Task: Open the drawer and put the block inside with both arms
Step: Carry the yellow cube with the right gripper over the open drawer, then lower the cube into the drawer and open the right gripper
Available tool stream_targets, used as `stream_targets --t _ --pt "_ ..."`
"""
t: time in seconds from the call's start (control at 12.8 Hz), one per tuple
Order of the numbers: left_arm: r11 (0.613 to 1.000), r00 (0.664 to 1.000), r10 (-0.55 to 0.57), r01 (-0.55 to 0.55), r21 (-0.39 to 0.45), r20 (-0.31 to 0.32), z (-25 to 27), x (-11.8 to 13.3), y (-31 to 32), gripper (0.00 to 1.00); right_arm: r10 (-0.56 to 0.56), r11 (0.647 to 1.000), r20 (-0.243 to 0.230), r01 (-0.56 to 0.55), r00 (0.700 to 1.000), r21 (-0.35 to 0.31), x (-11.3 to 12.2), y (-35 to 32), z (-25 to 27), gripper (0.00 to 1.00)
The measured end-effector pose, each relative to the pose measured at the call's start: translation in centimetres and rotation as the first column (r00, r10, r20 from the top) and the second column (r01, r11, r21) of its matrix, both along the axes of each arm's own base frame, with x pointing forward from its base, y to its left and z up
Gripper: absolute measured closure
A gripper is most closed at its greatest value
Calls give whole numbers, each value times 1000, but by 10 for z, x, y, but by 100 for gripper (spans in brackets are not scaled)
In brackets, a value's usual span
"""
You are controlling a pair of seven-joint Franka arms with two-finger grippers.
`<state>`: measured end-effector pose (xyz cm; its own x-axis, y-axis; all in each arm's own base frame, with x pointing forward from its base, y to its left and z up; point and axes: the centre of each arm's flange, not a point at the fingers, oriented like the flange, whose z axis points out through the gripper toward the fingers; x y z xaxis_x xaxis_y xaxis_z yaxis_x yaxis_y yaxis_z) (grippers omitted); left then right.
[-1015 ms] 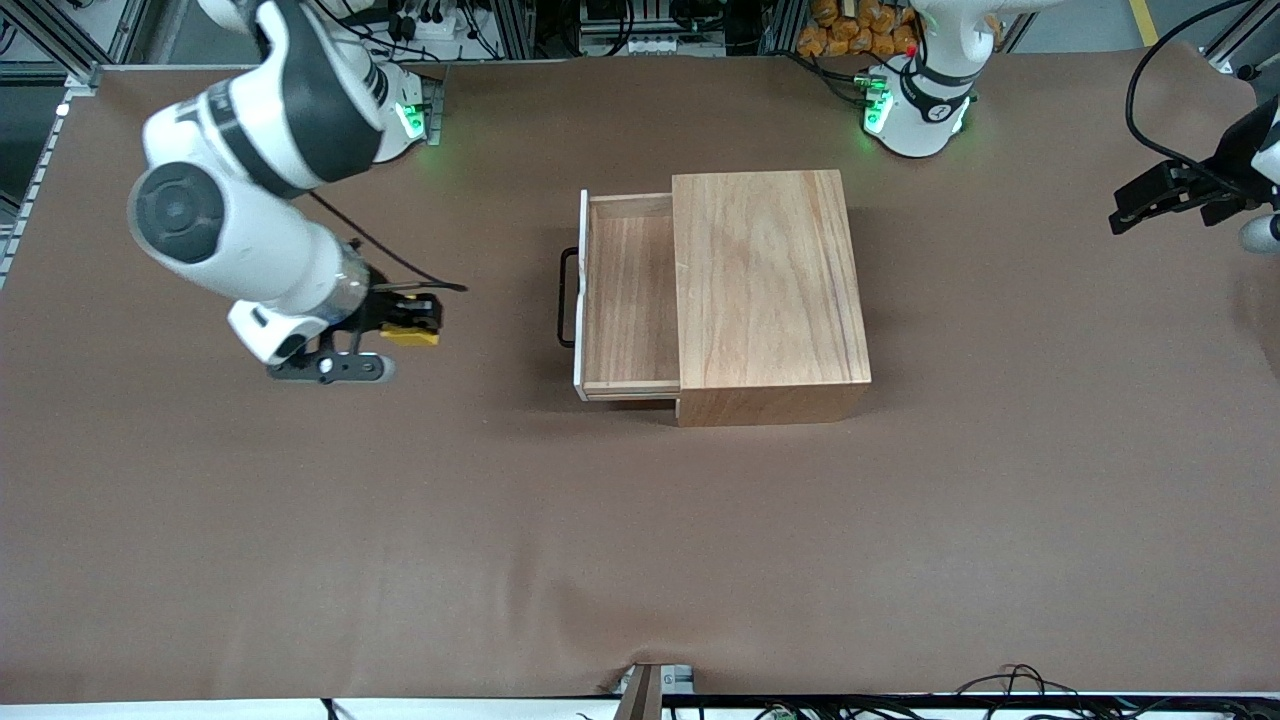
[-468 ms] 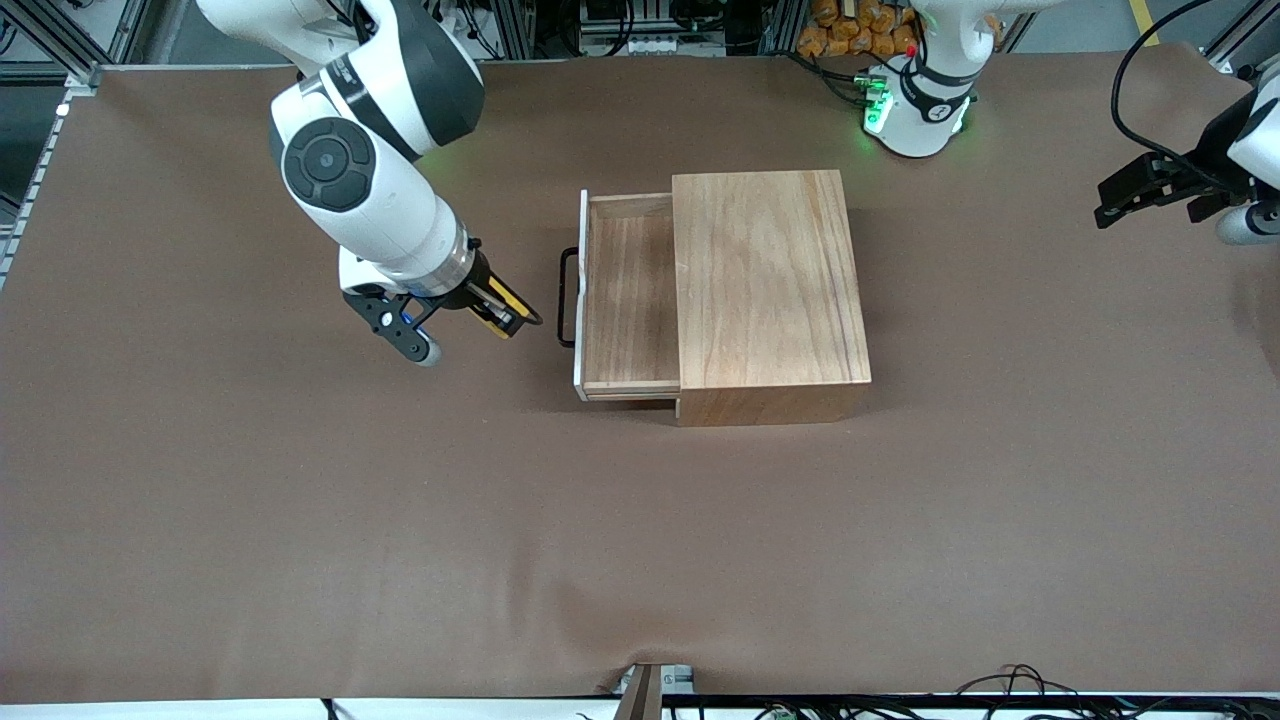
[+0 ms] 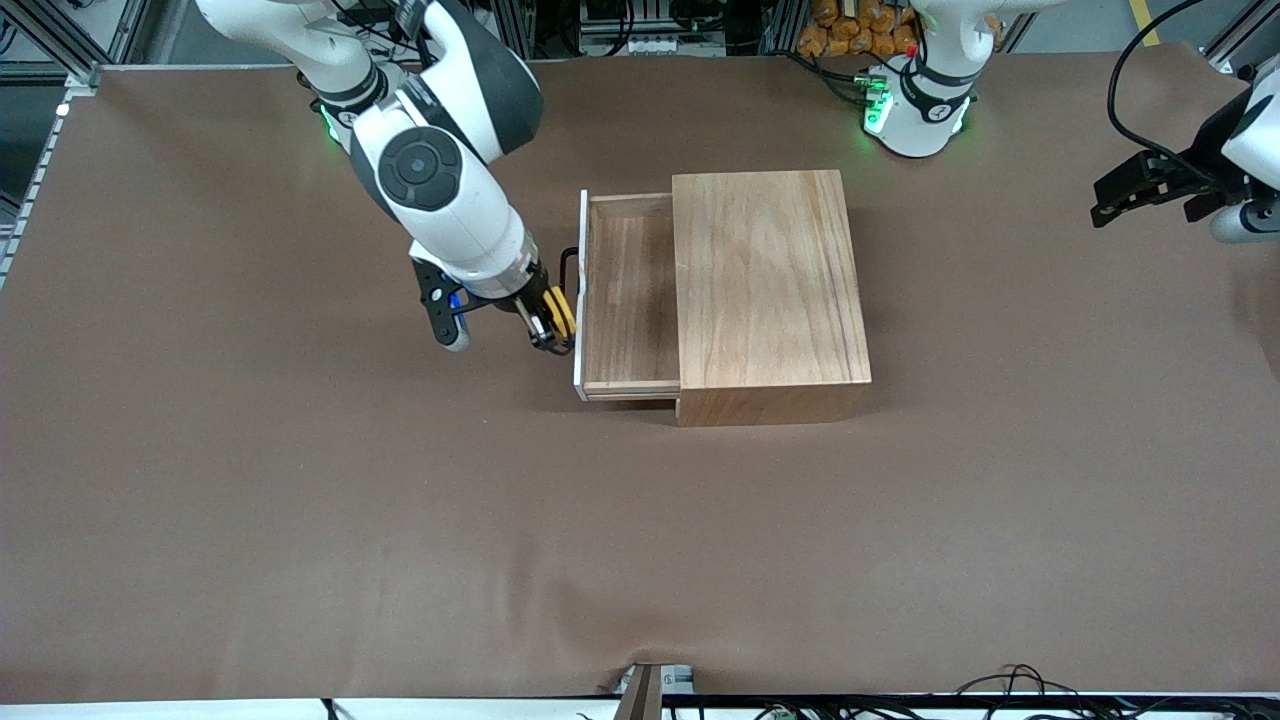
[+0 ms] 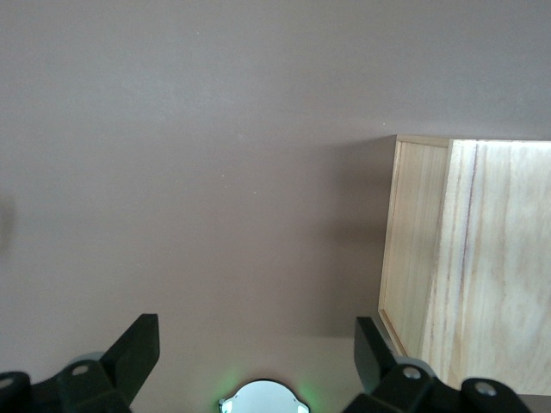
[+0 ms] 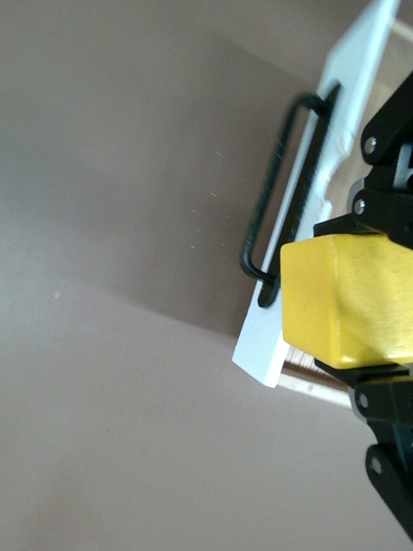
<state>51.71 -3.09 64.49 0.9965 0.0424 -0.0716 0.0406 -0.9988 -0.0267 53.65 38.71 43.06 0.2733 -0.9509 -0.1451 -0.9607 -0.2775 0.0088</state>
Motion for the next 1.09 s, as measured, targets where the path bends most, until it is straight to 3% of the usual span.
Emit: stream_targets --t 0.16,0.62,0.78,1.09 --pt "1000 1000 6 -6 -1 9 4 0 3 0 -97 995 -21 97 995 -7 0 10 -20 44" --pt "1000 1000 11 -11 -1 12 8 -1 6 0 -242 970 -35 242 970 13 -13 38 -54 44" --pt "1000 1000 11 -11 -1 16 11 -2 6 0 -257 966 -70 259 964 12 -20 46 -68 44" --pt "1000 999 28 -28 -1 33 38 -16 14 0 -269 963 -86 270 959 1 -38 70 -86 44"
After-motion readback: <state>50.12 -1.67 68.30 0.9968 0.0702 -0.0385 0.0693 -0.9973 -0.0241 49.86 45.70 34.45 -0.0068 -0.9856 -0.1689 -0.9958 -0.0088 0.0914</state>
